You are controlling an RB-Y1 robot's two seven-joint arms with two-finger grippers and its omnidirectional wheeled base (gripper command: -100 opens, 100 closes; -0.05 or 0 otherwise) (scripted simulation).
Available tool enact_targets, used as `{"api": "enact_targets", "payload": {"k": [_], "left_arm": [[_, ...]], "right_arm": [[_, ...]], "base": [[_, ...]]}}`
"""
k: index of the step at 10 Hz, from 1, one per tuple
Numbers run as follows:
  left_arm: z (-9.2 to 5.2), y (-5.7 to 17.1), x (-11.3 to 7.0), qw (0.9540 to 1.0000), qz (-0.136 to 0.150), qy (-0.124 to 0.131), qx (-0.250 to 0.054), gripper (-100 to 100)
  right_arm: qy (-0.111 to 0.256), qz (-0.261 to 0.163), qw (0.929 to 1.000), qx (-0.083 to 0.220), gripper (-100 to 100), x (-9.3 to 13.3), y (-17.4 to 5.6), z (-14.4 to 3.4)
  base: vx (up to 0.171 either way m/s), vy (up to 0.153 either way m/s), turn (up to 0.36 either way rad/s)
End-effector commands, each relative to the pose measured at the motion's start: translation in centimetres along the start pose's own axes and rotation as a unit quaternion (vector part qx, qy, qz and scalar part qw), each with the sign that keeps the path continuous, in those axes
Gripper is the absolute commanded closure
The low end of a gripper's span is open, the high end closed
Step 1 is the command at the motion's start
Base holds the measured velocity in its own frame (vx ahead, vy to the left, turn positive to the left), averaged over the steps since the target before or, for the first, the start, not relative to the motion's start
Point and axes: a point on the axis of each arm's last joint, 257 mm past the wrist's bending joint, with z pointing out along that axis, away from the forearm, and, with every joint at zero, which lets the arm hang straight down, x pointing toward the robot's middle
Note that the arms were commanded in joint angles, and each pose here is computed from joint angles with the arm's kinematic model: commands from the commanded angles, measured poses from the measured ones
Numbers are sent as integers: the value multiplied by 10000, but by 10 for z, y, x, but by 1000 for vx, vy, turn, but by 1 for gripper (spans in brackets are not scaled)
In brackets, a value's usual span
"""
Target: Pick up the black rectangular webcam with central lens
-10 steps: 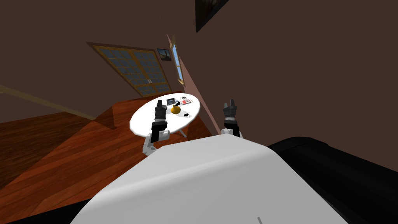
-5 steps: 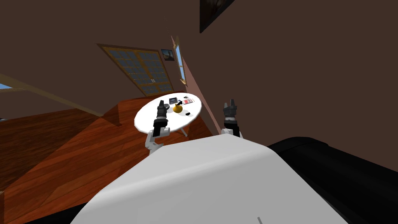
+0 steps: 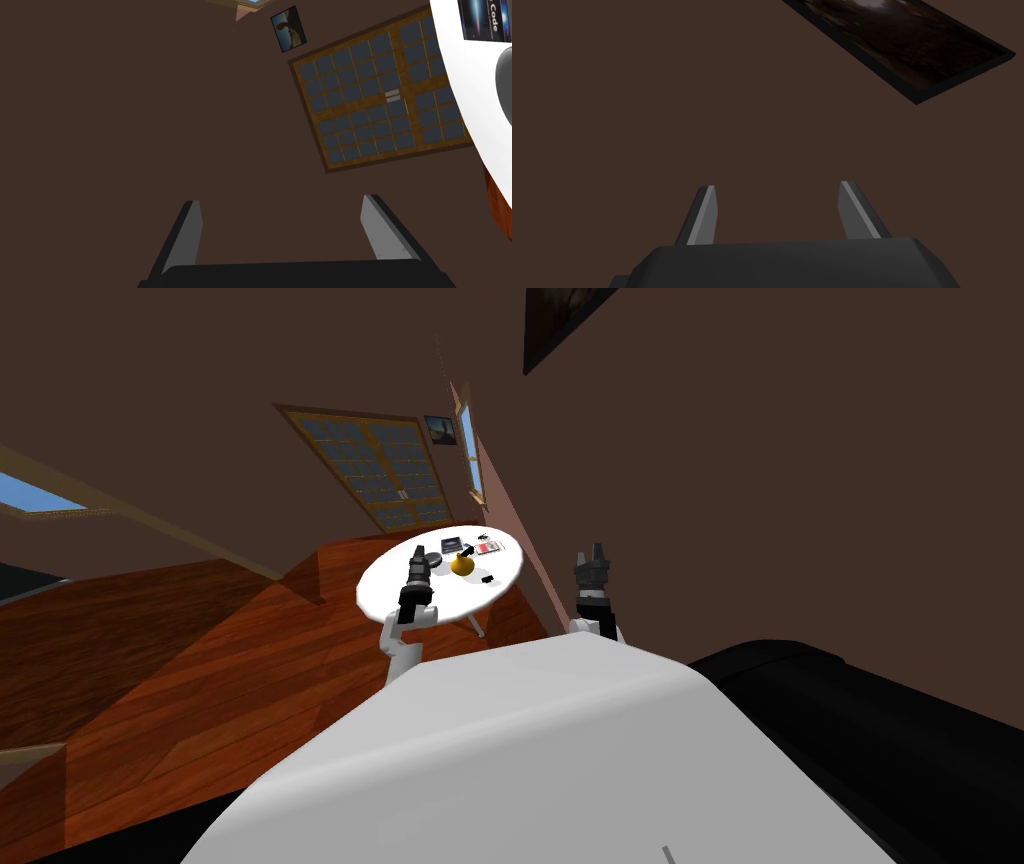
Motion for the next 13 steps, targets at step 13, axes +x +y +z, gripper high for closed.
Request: {"api": "enact_targets", "payload": {"k": [13], "left_arm": [[67,106,20,9820,-410,129,-1841,-100]], "right_arm": [[0,0,10000,0,0,0,0,0]], "base": [[-9,-7,49]]}}
